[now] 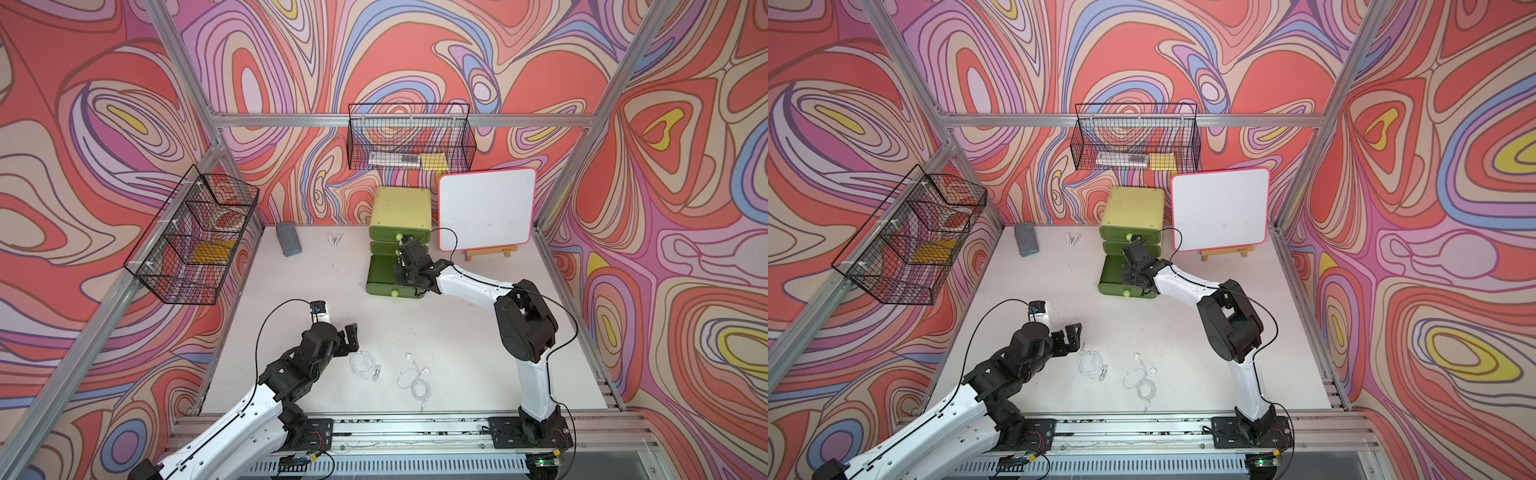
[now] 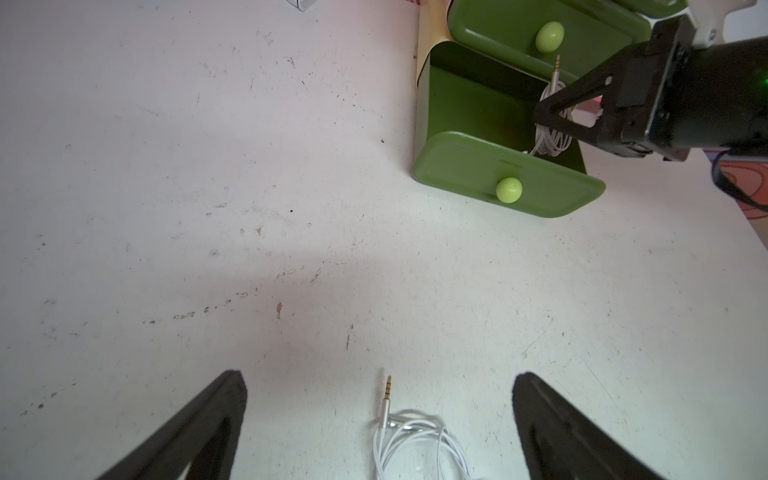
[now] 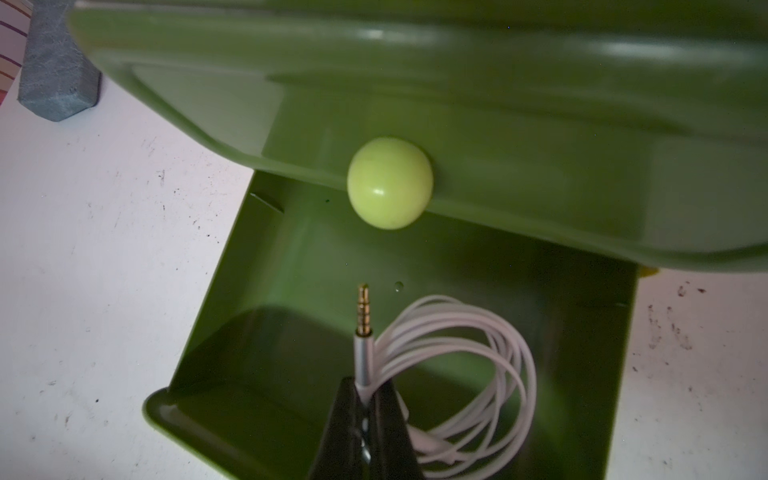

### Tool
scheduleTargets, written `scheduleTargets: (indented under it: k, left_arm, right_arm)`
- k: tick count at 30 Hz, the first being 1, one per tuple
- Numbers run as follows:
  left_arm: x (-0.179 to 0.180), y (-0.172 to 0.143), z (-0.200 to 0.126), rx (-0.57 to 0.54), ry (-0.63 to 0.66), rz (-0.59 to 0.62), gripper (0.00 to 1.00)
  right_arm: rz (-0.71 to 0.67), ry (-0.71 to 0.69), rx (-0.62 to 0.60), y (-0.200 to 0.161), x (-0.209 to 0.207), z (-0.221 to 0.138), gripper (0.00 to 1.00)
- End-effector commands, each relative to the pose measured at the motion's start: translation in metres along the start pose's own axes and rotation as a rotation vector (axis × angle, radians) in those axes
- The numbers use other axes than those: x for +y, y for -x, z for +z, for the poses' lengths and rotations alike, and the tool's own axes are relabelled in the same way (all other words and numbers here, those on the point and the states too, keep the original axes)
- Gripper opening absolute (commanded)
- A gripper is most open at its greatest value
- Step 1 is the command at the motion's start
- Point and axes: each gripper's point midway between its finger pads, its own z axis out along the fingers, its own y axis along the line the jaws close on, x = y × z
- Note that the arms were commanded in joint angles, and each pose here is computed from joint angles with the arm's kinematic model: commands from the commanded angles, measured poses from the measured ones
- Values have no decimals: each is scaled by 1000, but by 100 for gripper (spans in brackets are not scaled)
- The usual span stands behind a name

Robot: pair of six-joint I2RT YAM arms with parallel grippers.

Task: Place the wired earphones into the drawer by color
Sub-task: Place the wired earphones in the drawer, then pick up the wired earphones from the center of the board.

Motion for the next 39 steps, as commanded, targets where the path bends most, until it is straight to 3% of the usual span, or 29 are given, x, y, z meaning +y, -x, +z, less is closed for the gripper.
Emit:
scheduleTargets:
  k: [1,5,7,11,28,29,32,39]
  left_arm:
    - [-1,0,-5,48,19,7,99]
    - [2,-5,-9,100,45,3,99]
    - [-5,7,-15,92,30,-9,99]
    - [-6,6,-21,130,39,-14,97]
    - [-10,-30,-17,385,74,17,91]
    - [-10,-33,-17,400,76,18,90]
    - [-8,-40,-16,431,86,19,88]
    - [-7,-56,-10,480,90,15,82]
  right_arm:
    - [14,7,2,-1,-1,5,4]
    - [17,11,-6,2,0,-1,17]
    - [17,14,-7,3,0,-6,25]
    - [19,26,-21,7,1,-17,33]
    - [20,83,-147,14,-24,-118,52]
    - [17,79,-156,12,-26,-124,57]
    - [8,66,-182,8,-34,-138,98]
    - [-28,52,-245,-2,-47,-157,98]
